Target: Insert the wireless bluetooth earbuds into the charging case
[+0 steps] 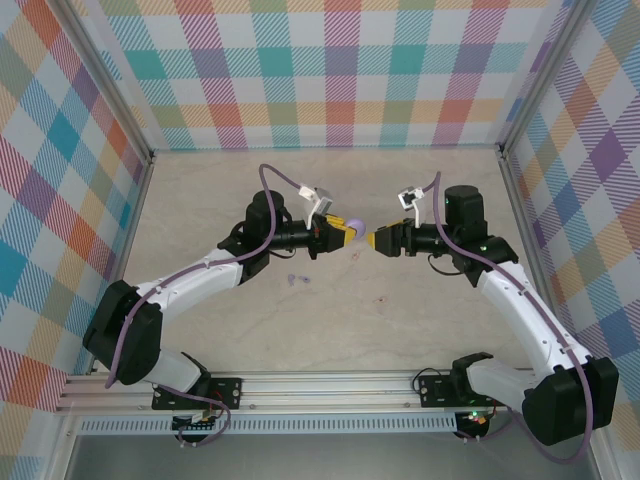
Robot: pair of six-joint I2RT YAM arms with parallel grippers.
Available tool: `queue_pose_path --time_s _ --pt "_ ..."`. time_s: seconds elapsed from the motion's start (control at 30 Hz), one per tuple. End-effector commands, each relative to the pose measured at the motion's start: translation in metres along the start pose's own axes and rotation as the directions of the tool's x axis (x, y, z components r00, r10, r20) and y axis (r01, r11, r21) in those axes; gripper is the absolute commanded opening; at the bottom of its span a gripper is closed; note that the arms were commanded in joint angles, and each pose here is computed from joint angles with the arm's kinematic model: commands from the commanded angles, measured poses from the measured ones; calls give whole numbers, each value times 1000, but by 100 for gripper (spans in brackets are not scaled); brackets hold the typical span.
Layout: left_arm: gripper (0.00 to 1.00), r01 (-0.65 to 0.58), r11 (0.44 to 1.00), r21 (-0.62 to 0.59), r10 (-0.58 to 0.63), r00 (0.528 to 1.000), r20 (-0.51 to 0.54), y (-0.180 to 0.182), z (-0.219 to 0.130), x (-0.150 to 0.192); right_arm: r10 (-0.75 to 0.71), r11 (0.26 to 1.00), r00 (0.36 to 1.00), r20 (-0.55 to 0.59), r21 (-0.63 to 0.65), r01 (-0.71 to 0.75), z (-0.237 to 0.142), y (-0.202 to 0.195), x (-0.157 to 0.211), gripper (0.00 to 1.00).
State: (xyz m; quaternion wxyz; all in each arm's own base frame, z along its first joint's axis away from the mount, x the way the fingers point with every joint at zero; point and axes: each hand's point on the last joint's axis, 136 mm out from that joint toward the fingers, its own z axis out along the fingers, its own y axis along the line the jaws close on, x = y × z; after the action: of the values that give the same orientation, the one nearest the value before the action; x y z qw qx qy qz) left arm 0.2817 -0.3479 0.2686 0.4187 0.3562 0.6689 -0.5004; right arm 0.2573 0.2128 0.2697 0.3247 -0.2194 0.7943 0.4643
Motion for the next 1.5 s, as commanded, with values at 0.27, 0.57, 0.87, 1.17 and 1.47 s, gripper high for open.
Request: queue_pose_path --time_s 0.27,0.57,0.87,1.17,1.47 --pt "19 -191 974 121 184 981 67 -35 -9 -11 -102 994 994 -27 -45 101 -1 24 -7 65" --pt "19 -243 956 162 230 969 93 -47 -14 -10 -104 995 993 -58 -9 103 7 18 -5 67" --pt "19 -276 942 193 263 961 87 -57 -18 -5 -92 995 994 -58 25 93 10 11 -6 67" --pt "18 -316 921 230 305 949 84 -69 -19 0 -78 993 996 -49 84 81 10 1 -10 67" --pt "18 -320 918 234 311 948 75 -72 -20 1 -68 991 997 -42 112 72 9 -4 -12 68"
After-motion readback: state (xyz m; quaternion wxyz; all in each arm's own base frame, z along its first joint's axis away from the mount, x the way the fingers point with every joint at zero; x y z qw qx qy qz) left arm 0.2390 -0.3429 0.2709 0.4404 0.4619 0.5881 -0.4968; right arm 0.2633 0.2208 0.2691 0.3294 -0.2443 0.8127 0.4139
